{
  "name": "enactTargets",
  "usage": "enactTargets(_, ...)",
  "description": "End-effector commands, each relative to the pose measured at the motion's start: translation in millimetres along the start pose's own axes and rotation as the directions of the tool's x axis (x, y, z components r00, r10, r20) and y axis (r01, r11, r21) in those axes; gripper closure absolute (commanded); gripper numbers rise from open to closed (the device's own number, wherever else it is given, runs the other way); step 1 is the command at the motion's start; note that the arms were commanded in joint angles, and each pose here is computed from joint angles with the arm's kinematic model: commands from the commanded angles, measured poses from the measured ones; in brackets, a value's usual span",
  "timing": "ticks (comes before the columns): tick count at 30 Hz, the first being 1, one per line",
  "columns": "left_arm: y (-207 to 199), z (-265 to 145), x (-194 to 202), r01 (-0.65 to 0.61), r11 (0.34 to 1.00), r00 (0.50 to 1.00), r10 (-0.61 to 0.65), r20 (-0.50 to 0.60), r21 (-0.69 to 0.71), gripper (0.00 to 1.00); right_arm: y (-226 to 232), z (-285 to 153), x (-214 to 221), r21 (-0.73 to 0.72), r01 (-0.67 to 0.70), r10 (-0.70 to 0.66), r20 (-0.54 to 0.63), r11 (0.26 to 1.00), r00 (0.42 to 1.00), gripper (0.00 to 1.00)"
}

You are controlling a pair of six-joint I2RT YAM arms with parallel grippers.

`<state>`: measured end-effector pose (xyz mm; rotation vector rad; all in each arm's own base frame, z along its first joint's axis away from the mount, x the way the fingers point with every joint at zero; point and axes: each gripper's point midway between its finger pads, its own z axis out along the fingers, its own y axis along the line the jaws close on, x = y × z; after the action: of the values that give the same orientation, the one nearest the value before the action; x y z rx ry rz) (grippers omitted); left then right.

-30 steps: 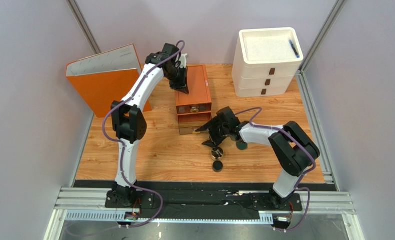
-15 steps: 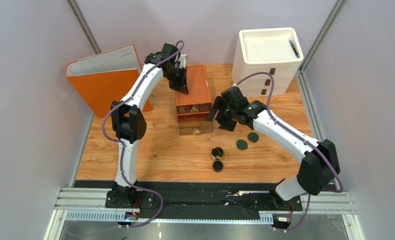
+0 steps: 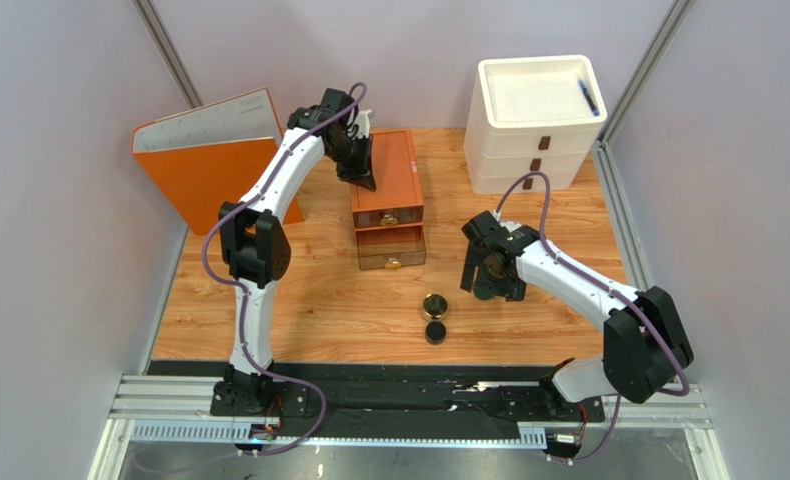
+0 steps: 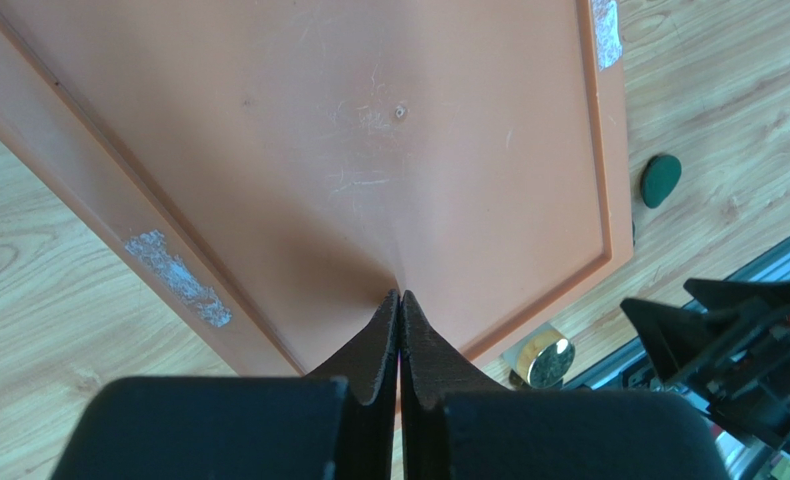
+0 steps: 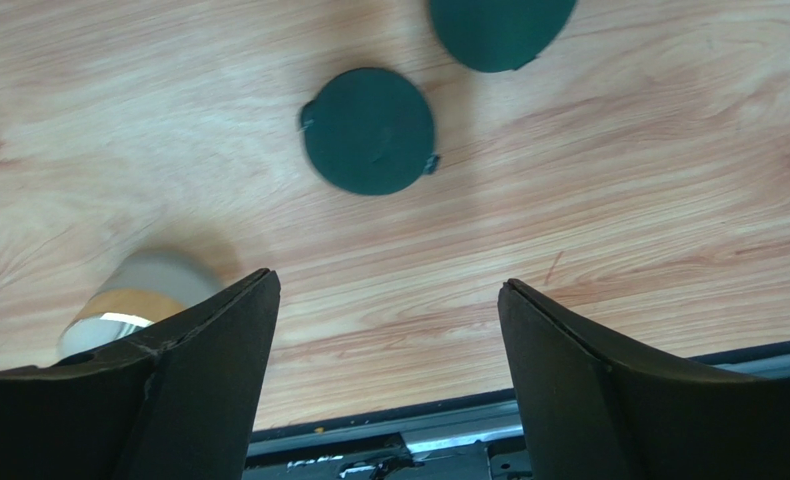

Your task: Organize the makeup

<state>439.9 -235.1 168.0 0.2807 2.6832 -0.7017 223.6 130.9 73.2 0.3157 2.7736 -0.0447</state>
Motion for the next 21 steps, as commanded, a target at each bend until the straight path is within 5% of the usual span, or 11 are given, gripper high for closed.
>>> enactTargets(1,13.7,-2.5,20.0,0.005,0.998,0.998,-0.008,-0.061,-0.055,1.00,-8.5,23.5,-16.6,0.036,-0.033,0.032,0.042,0.999,0.999,0.18)
enactTargets(14,15.5,-5.2,24.7,0.002,0.998,0.997,-0.007,-0.071,-0.066,1.00,11.6,78.9,-20.9,0.022,0.000,0.001,-0.044,1.000,0.999,0.34)
enactTargets(15,15.0,-5.8,24.6,0.002,0.998,0.998,-0.007,-0.070,-0.064,1.00,12.2,80.2,-19.4,0.020,0.003,-0.001,-0.051,1.000,0.999,0.40)
enactTargets(19,16.4,-4.3,25.3,0.000,0.998,0.997,-0.005,-0.073,-0.068,1.00,15.6,76.9,-18.0,-0.008,-0.021,0.020,-0.052,1.000,0.998,0.98)
enactTargets(21,16.6,-3.4,25.6,0.001,0.998,0.997,-0.006,-0.075,-0.067,1.00,15.9,69.8,-19.7,-0.017,-0.024,0.023,-0.044,1.000,0.999,1.00)
